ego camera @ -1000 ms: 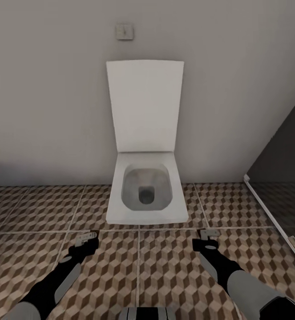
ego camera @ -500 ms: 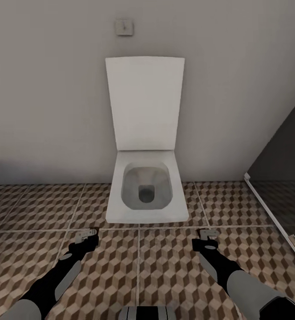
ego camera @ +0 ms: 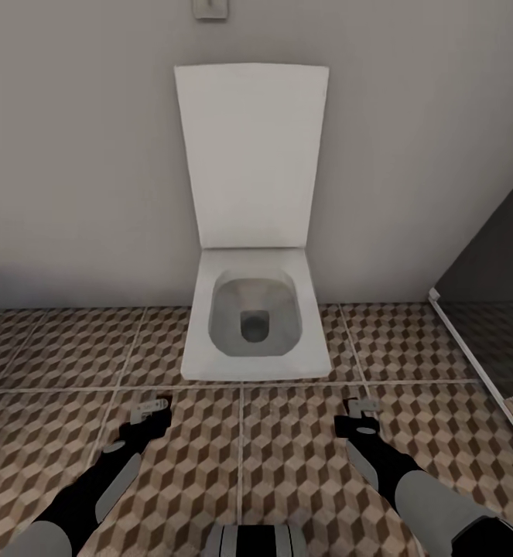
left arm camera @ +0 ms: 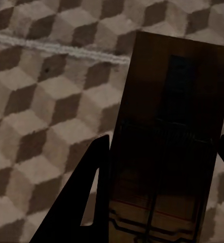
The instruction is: Take the four mousetraps from the cabinet in the bathroom and place them on the bathroom floor. Make sure all four end up on the same floor surface, and ensure that at least two of them are either under or directly next to the same bathroom sink.
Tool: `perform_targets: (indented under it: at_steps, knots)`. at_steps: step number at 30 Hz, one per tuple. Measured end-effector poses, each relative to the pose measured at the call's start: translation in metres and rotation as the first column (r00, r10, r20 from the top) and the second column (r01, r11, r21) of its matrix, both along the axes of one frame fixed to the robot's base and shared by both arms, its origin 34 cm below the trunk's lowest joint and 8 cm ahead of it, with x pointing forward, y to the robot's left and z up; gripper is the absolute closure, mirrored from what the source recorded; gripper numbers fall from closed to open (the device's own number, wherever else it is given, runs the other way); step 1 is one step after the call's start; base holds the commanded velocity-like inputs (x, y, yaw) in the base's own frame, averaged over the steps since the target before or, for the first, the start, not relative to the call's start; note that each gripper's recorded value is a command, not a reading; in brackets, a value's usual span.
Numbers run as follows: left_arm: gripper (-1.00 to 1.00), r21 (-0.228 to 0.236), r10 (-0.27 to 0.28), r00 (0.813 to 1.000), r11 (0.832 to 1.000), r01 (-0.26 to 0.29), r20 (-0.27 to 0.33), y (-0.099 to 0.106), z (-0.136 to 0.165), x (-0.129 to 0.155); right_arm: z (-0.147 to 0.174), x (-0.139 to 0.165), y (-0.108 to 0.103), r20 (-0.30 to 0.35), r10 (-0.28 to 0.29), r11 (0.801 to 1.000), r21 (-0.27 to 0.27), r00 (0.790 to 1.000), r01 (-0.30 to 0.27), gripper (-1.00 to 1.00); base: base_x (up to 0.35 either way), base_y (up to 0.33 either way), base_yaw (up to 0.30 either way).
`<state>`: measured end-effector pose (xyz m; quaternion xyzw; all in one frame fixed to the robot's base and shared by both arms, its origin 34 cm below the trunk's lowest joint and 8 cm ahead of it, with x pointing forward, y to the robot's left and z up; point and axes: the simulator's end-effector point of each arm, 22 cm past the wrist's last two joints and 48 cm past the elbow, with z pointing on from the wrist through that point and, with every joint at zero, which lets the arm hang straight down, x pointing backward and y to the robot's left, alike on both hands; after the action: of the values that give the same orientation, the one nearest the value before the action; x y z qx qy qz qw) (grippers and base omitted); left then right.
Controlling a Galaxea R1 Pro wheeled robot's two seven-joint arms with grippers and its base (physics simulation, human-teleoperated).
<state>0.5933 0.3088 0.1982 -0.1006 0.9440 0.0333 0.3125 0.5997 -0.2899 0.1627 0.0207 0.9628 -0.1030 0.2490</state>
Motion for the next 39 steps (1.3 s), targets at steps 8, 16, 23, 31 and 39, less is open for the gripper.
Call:
perform_targets:
  at_steps: [8, 16, 23, 31, 39]
  knots:
    - [1.00, 0.000, 0.000, 0.999, 1.000, 0.000, -0.033, 0.000, -0.017, -0.010, -0.017, -0.011, 0.000, -0.029, -0.003, 1.000, 0.001, 1.000, 0.003, 1.00, 0.000, 0.000, 0.000]
    - [1.00, 0.000, 0.000, 0.998, 1.000, 0.000, -0.065, 0.000, -0.034, -0.020, -0.032, -0.017, 0.001, -0.035, -0.001, 1.000, 0.002, 0.999, 0.001, 1.00, 0.000, 0.000, 0.000]
    - [1.00, 0.000, 0.000, 0.996, 1.000, 0.000, -0.092, 0.000, -0.049, -0.030, -0.046, -0.026, 0.001, -0.056, 0.000, 1.000, 0.003, 0.998, 0.000, 1.00, 0.000, 0.000, 0.000]
    - [1.00, 0.000, 0.000, 0.992, 1.000, 0.000, -0.124, 0.000, -0.065, -0.041, -0.062, -0.038, 0.001, -0.088, 0.000, 1.000, 0.002, 0.996, 0.000, 1.00, 0.000, 0.000, 0.000]
    - [1.00, 0.001, 0.000, 0.991, 1.000, 0.000, -0.131, 0.000, -0.069, -0.043, -0.067, -0.041, 0.001, -0.096, 0.002, 1.000, 0.002, 0.995, -0.001, 1.00, 0.000, 0.000, 0.000]
